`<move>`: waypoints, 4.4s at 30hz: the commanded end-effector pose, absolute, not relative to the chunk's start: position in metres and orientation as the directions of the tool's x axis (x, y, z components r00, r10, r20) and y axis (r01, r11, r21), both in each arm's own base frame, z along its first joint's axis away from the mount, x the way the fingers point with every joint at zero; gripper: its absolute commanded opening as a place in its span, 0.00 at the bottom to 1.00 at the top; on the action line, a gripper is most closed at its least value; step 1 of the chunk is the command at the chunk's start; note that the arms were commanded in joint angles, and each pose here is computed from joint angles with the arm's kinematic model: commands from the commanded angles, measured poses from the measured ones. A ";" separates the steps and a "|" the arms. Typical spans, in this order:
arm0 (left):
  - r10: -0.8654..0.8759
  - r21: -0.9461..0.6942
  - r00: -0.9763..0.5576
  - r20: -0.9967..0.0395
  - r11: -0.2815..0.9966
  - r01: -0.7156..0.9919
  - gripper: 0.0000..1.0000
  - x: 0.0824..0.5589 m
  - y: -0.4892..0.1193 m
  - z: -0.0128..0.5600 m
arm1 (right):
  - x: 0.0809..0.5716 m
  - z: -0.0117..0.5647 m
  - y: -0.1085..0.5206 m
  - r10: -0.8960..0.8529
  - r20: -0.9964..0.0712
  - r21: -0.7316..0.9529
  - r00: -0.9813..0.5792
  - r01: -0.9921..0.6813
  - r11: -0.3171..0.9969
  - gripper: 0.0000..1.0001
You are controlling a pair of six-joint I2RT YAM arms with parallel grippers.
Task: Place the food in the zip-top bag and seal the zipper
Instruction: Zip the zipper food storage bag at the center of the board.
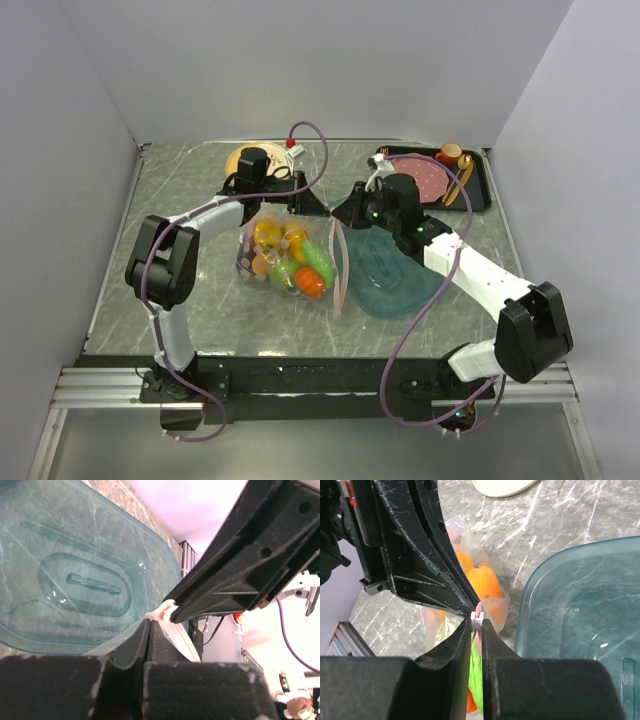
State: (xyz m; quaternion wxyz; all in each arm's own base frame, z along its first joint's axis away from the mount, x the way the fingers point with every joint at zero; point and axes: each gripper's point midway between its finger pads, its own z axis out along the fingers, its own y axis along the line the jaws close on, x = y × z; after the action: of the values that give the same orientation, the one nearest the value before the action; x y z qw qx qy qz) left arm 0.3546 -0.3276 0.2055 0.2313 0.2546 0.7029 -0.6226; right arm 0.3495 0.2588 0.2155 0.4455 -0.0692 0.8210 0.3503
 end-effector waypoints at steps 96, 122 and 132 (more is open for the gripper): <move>0.240 -0.696 -0.688 -0.685 0.065 0.715 0.41 0.329 -0.348 0.177 | 0.299 0.209 0.261 0.082 -0.795 0.450 -0.601 -0.494 0.743 0.00; 0.077 -0.666 -0.700 -0.710 0.249 0.703 0.01 0.370 -0.340 0.203 | 0.280 0.173 0.263 0.075 -0.735 0.509 -0.674 -0.475 0.718 0.00; -0.029 -0.661 -0.686 -0.727 0.300 0.688 0.01 0.388 -0.325 0.226 | 0.272 0.174 0.271 0.073 -0.725 0.539 -0.685 -0.497 0.681 0.00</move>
State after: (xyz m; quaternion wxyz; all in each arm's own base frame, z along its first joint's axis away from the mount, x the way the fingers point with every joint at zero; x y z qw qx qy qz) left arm 0.3497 -0.3397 0.1813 0.2128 0.2372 0.7543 -0.5740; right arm 0.2957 0.2562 0.1618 0.3964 -0.0989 0.8516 0.3285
